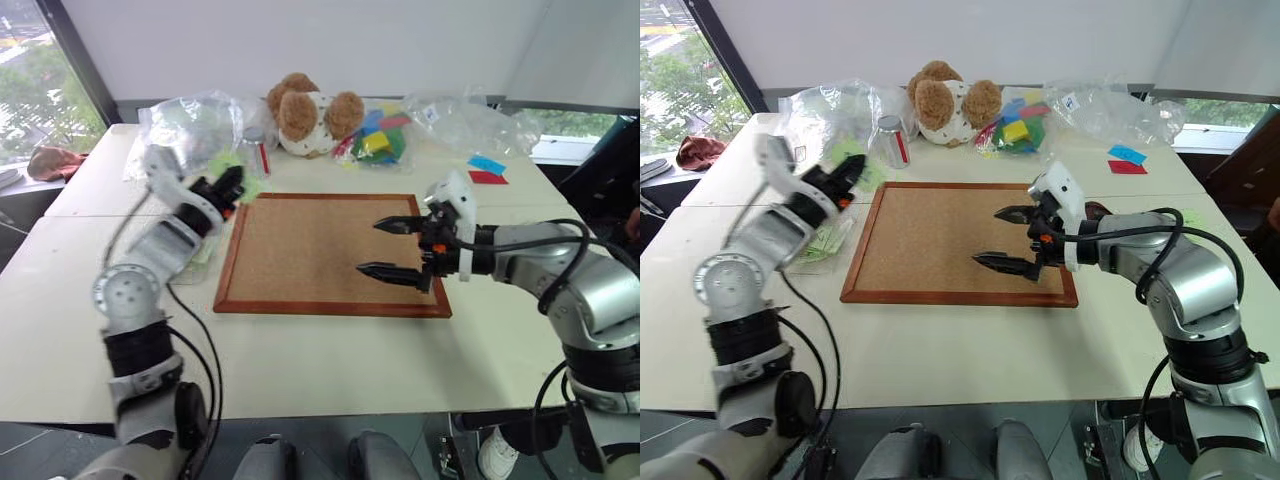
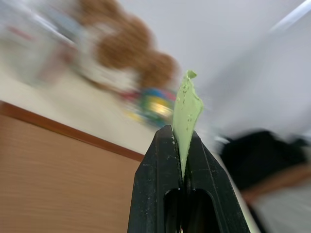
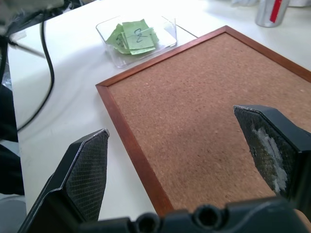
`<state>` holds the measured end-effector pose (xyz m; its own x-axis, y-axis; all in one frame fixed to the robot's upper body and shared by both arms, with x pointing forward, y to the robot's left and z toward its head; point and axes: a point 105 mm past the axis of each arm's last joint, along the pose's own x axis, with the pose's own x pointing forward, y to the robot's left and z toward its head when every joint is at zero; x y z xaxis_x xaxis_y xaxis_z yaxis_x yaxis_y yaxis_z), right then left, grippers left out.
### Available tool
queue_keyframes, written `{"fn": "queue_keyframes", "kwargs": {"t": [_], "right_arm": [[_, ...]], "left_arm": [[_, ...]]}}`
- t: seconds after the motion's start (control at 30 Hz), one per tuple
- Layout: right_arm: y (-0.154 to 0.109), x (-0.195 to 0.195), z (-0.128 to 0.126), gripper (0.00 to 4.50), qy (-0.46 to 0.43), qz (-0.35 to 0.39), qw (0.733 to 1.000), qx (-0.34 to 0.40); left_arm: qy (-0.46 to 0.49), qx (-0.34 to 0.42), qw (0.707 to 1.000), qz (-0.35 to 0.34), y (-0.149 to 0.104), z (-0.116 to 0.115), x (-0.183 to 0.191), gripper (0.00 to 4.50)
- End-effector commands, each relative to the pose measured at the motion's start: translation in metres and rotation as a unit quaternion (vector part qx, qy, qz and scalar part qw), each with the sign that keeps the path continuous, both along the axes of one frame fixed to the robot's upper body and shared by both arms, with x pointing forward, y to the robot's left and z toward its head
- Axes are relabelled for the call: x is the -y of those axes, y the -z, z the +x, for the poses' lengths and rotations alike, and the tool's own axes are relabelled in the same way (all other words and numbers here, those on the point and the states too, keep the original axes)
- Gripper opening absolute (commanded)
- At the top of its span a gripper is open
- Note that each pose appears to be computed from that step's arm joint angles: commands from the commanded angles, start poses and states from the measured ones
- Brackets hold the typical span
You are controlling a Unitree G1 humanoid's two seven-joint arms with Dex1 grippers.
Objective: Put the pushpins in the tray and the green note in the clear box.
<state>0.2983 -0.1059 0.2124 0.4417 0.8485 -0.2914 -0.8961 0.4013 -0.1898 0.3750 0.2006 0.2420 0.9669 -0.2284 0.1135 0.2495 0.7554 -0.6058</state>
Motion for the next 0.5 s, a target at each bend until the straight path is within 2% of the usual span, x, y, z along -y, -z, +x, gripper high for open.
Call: {"fn": "queue_keyframes", "kwargs": {"t": [0.03,0.1,0.2,0.33,0.43,0.47,0.5], "right_arm": [[-0.01,-0.008,0.0,4.47,-0.014,0.006,0.999,0.03],[-0.009,-0.009,0.002,4.47,-0.017,0.003,0.999,0.033],[-0.006,-0.011,0.005,4.47,-0.017,-0.006,0.999,0.038],[-0.005,-0.015,0.004,4.47,-0.023,-0.006,0.999,0.041],[-0.003,-0.015,0.003,4.47,-0.022,-0.012,0.999,0.045],[-0.003,-0.015,0.002,4.5,-0.021,-0.011,0.999,0.045],[-0.002,-0.015,0.002,4.5,-0.021,-0.01,0.999,0.045]], "left_arm": [[-0.056,0.008,0.998,0.04,-0.008,0.002,-0.045,0.0],[-0.073,-0.022,0.995,0.072,0.001,0.007,-0.065,0.0],[-0.052,-0.074,0.99,0.107,0.028,0.012,-0.074,0.0],[-0.007,-0.129,0.983,0.128,0.058,0.019,-0.069,0.0],[0.025,-0.15,0.978,0.144,0.067,0.02,-0.062,0.0],[0.031,-0.158,0.975,0.154,0.071,0.02,-0.062,0.53],[0.033,-0.166,0.972,0.163,0.074,0.02,-0.063,0.8]]}}
